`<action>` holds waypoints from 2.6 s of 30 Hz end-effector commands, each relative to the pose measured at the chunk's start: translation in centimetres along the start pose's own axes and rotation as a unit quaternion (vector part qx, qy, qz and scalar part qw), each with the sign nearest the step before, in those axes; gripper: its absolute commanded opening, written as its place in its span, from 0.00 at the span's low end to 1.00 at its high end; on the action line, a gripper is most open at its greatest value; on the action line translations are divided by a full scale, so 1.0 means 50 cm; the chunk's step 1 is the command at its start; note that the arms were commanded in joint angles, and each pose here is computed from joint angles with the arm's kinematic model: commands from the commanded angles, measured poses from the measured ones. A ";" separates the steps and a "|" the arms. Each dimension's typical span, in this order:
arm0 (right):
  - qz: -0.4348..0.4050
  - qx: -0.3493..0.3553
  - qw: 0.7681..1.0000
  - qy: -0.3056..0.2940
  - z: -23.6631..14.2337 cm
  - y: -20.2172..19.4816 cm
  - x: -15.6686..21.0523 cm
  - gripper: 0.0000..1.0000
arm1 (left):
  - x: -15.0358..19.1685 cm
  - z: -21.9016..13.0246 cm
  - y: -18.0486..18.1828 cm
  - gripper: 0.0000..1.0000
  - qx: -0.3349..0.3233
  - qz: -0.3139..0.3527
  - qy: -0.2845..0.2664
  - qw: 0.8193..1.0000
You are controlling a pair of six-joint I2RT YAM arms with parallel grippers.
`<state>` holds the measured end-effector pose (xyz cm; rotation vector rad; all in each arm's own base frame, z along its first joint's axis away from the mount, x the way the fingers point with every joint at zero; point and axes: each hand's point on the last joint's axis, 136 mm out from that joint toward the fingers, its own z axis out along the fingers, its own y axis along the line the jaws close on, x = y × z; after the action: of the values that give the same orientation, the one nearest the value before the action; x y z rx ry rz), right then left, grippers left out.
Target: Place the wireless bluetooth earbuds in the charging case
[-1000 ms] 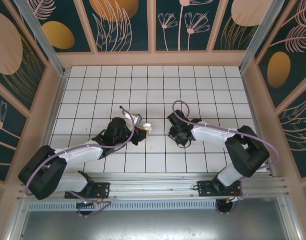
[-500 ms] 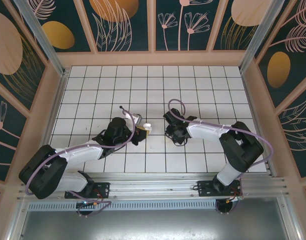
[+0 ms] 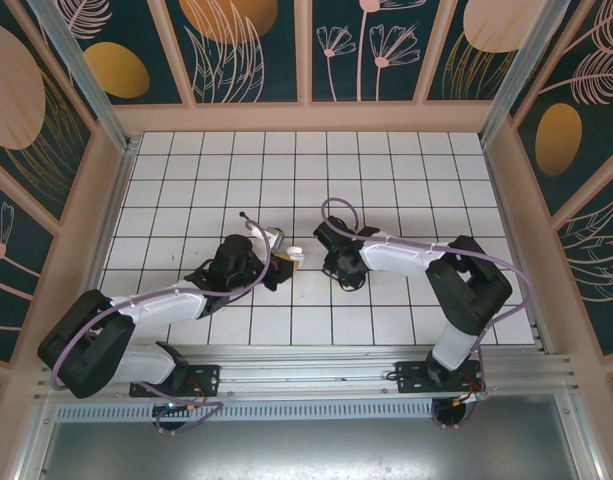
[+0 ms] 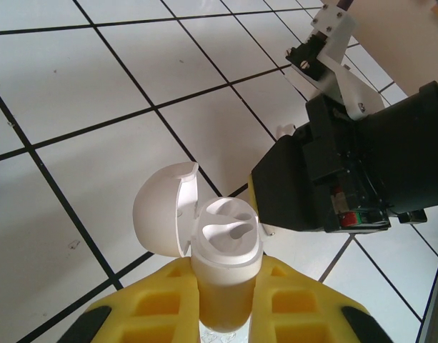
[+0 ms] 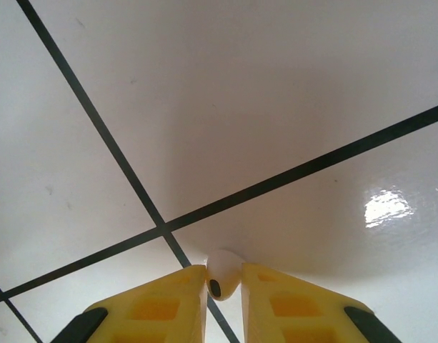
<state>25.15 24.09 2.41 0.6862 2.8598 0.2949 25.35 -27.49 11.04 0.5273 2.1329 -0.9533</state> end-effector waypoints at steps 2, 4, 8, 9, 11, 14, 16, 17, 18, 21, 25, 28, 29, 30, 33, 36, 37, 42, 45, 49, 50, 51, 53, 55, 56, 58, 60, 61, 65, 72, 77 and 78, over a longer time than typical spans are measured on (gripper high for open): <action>-0.029 0.041 0.999 -0.003 0.005 -0.014 0.002 0.17 | -0.024 -0.011 -0.009 0.00 0.007 0.016 -0.023 1.000; -0.035 0.047 0.998 -0.006 0.003 -0.011 -0.001 0.15 | -0.022 -0.013 -0.008 0.00 0.006 0.015 -0.024 1.000; -0.049 0.056 0.997 -0.016 -0.009 -0.006 -0.011 0.11 | -0.021 -0.015 -0.007 0.00 0.005 0.016 -0.025 1.000; -0.052 0.060 0.997 -0.021 -0.014 -0.005 -0.014 0.10 | -0.021 -0.016 -0.008 0.00 0.005 0.017 -0.025 1.000; -0.058 0.066 0.996 -0.032 -0.028 -0.004 -0.022 0.08 | -0.020 -0.017 -0.010 0.00 0.009 0.017 -0.026 0.999; -0.065 0.064 0.994 -0.061 -0.062 0.009 -0.038 0.07 | -0.025 -0.017 -0.018 0.00 0.020 0.020 -0.032 0.999; -0.072 0.055 0.992 -0.086 -0.093 0.025 -0.048 0.07 | -0.029 -0.017 -0.028 0.00 0.033 0.023 -0.034 0.999; -0.075 0.050 0.991 -0.102 -0.112 0.034 -0.053 0.06 | -0.033 -0.017 -0.034 0.00 0.040 0.025 -0.036 0.998; -0.080 0.044 0.989 -0.116 -0.131 0.042 -0.056 0.06 | -0.037 -0.017 -0.042 0.00 0.049 0.028 -0.037 0.998; -0.094 0.027 0.983 -0.158 -0.188 0.070 -0.066 0.05 | -0.053 -0.017 -0.067 0.00 0.082 0.032 -0.047 0.995; -0.107 0.004 0.972 -0.208 -0.264 0.102 -0.071 0.03 | -0.075 -0.013 -0.096 0.00 0.122 0.032 -0.061 0.990; -0.114 -0.014 0.965 -0.238 -0.318 0.119 -0.073 0.03 | -0.090 -0.009 -0.103 0.00 0.128 0.033 -0.070 0.989; -0.116 -0.022 0.962 -0.245 -0.335 0.124 -0.073 0.03 | -0.095 -0.007 -0.105 0.00 0.129 0.033 -0.072 0.989; -0.118 -0.029 0.960 -0.253 -0.352 0.128 -0.074 0.03 | -0.099 -0.003 -0.107 0.00 0.129 0.032 -0.072 0.988; -0.121 -0.049 0.953 -0.272 -0.390 0.138 -0.076 0.02 | -0.111 0.010 -0.116 0.00 0.132 0.033 -0.070 0.988; -0.129 -0.072 0.947 -0.287 -0.418 0.148 -0.079 0.02 | -0.124 0.020 -0.130 0.00 0.140 0.031 -0.075 0.987; -0.132 -0.081 0.944 -0.290 -0.424 0.152 -0.079 0.02 | -0.132 0.019 -0.136 0.00 0.144 0.032 -0.082 0.986; -0.144 -0.129 0.932 -0.305 -0.447 0.167 -0.075 0.02 | -0.164 0.006 -0.159 0.00 0.169 0.038 -0.123 0.977; -0.151 -0.147 0.924 -0.319 -0.462 0.171 -0.079 0.02 | -0.179 0.000 -0.172 0.00 0.187 0.039 -0.139 0.972; -0.159 -0.163 0.914 -0.337 -0.479 0.174 -0.086 0.02 | -0.203 -0.010 -0.187 0.00 0.204 0.037 -0.163 0.965; -0.161 -0.169 0.911 -0.340 -0.483 0.177 -0.086 0.02 | -0.208 -0.010 -0.189 0.00 0.205 0.036 -0.166 0.964; -0.162 -0.176 0.909 -0.342 -0.488 0.179 -0.087 0.02 | -0.212 -0.009 -0.191 0.00 0.206 0.035 -0.169 0.963; -0.167 -0.184 0.905 -0.345 -0.493 0.183 -0.086 0.03 | -0.220 -0.006 -0.192 0.00 0.207 0.034 -0.172 0.963; -0.170 -0.186 0.904 -0.347 -0.494 0.186 -0.086 0.03 | -0.227 -0.004 -0.194 0.00 0.209 0.031 -0.175 0.962; -0.173 -0.187 0.903 -0.347 -0.493 0.188 -0.086 0.03 | -0.231 -0.002 -0.194 0.00 0.210 0.029 -0.175 0.961; -0.179 -0.189 0.901 -0.348 -0.492 0.191 -0.086 0.03 | -0.235 0.002 -0.197 0.00 0.213 0.025 -0.174 0.961; -0.185 -0.191 0.899 -0.349 -0.490 0.194 -0.084 0.03 | -0.240 0.004 -0.197 0.00 0.213 0.019 -0.174 0.961; -0.187 -0.190 0.898 -0.350 -0.488 0.195 -0.085 0.03 | -0.239 0.005 -0.198 0.00 0.213 0.016 -0.172 0.962; -0.195 -0.181 0.897 -0.352 -0.478 0.194 -0.087 0.03 | -0.244 0.005 -0.198 0.00 0.212 0.011 -0.170 0.962; -0.204 -0.175 0.896 -0.353 -0.472 0.200 -0.091 0.03 | -0.251 0.005 -0.202 0.00 0.210 0.010 -0.166 0.963; -0.210 -0.178 0.897 -0.346 -0.470 0.203 -0.086 0.03 | -0.255 0.007 -0.200 0.00 0.206 0.003 -0.163 0.965; -0.211 -0.175 0.898 -0.345 -0.468 0.201 -0.086 0.03 | -0.257 0.006 -0.202 0.00 0.207 0.003 -0.164 0.964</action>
<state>27.76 27.27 27.92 0.0713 2.1132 0.3951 27.61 -34.67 23.51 0.5347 1.6820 -1.3665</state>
